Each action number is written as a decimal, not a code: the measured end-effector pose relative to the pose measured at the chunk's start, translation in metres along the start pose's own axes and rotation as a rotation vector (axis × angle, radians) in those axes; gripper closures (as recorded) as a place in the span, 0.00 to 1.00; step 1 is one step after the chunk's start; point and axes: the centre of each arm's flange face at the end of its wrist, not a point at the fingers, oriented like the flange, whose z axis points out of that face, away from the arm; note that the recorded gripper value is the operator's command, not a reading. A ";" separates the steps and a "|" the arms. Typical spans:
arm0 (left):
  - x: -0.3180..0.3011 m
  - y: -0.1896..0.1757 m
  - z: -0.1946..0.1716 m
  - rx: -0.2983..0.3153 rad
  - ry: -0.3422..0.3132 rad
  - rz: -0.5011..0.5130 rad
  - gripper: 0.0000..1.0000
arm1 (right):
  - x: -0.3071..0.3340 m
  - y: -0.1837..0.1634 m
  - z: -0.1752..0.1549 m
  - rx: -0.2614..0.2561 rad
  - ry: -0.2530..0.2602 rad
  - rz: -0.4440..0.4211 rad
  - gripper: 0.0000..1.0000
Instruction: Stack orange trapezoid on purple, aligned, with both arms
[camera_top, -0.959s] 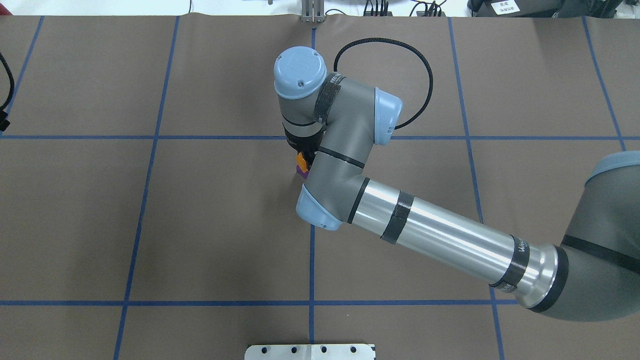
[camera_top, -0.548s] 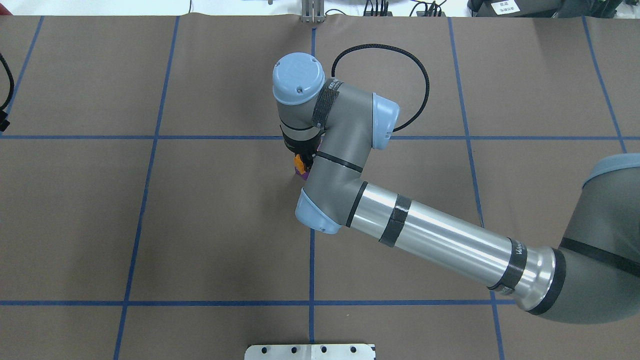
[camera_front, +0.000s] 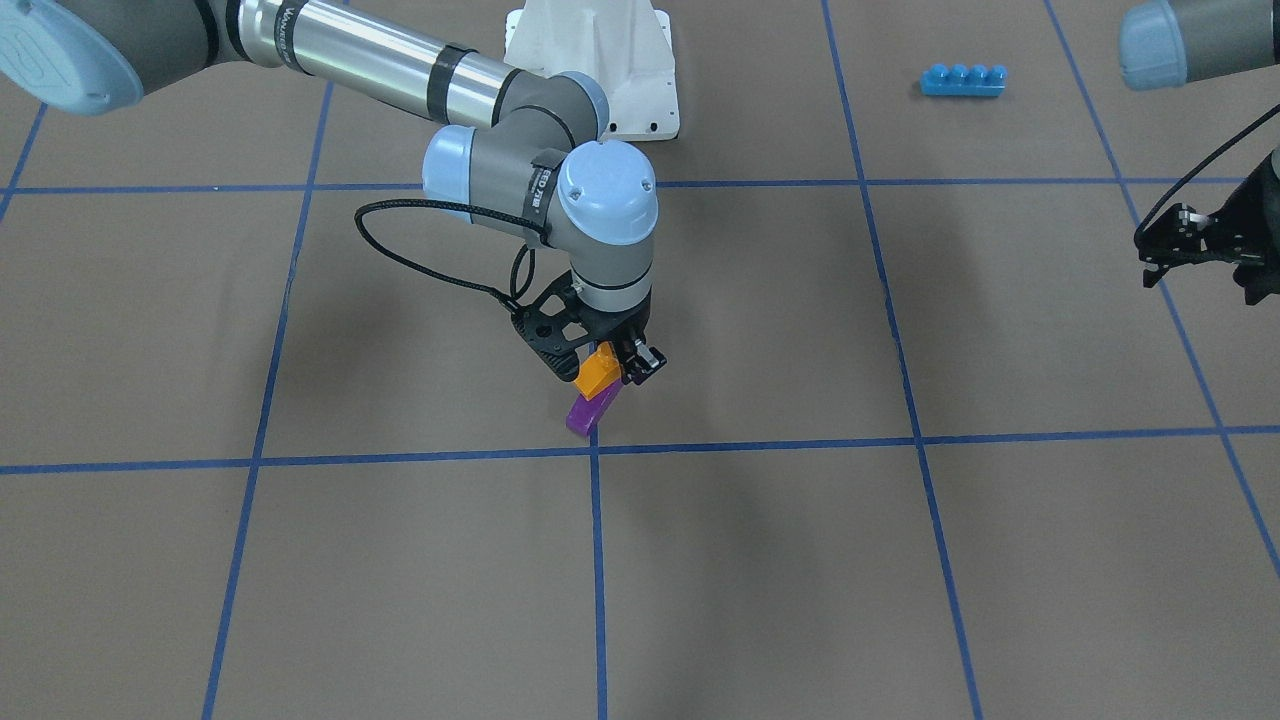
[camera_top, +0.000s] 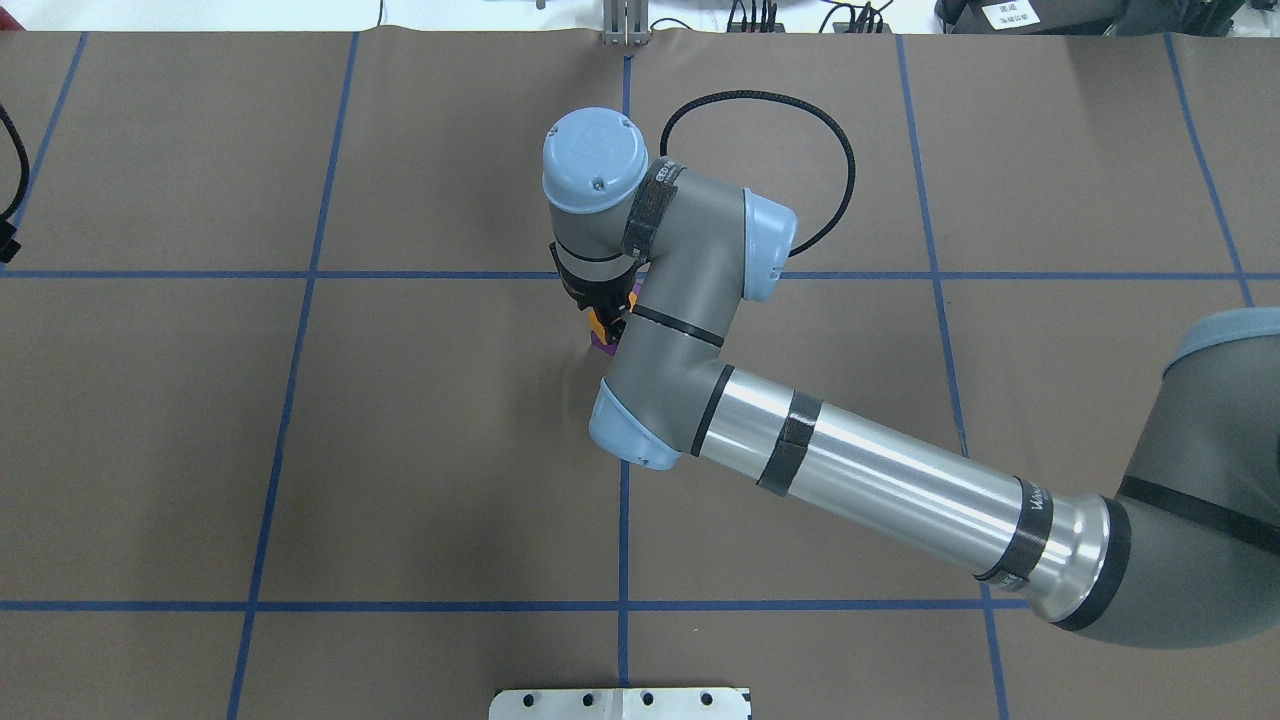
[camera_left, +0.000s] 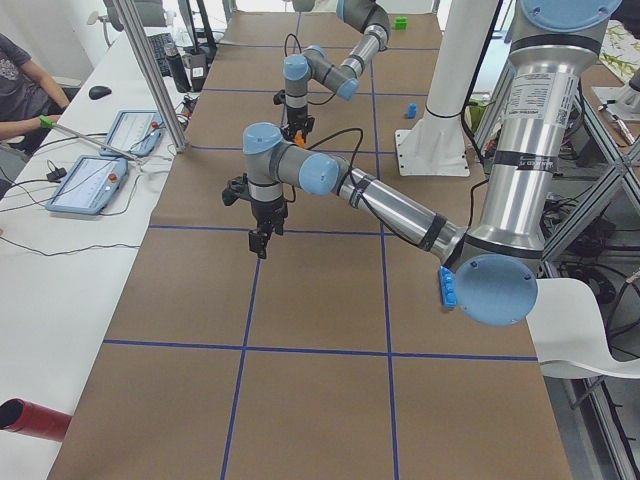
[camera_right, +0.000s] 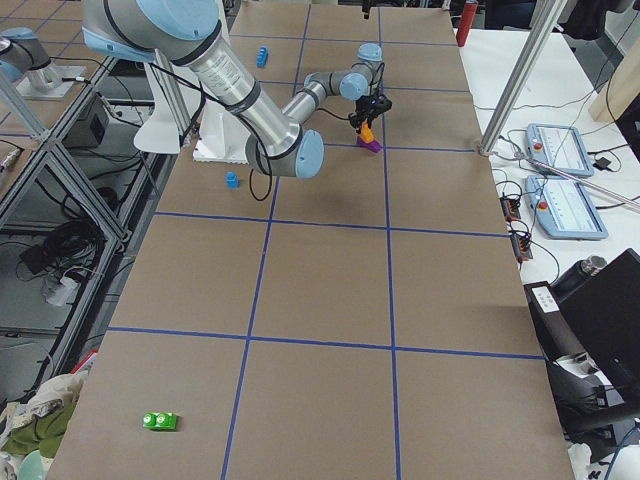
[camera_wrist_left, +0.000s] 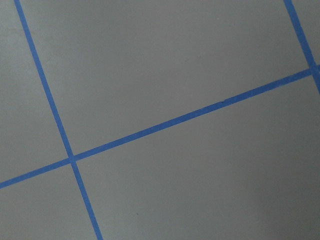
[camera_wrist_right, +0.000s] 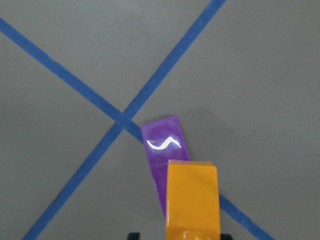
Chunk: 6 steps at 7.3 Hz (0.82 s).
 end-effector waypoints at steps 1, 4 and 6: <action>0.000 0.000 0.000 0.000 0.000 0.000 0.00 | -0.002 0.000 -0.009 -0.008 -0.012 -0.006 0.00; 0.000 0.000 0.000 0.001 0.001 0.008 0.00 | -0.008 -0.021 -0.089 -0.031 -0.039 -0.032 0.00; -0.004 0.009 0.002 0.003 0.004 0.013 0.00 | 0.020 -0.046 -0.173 0.002 -0.006 -0.219 0.00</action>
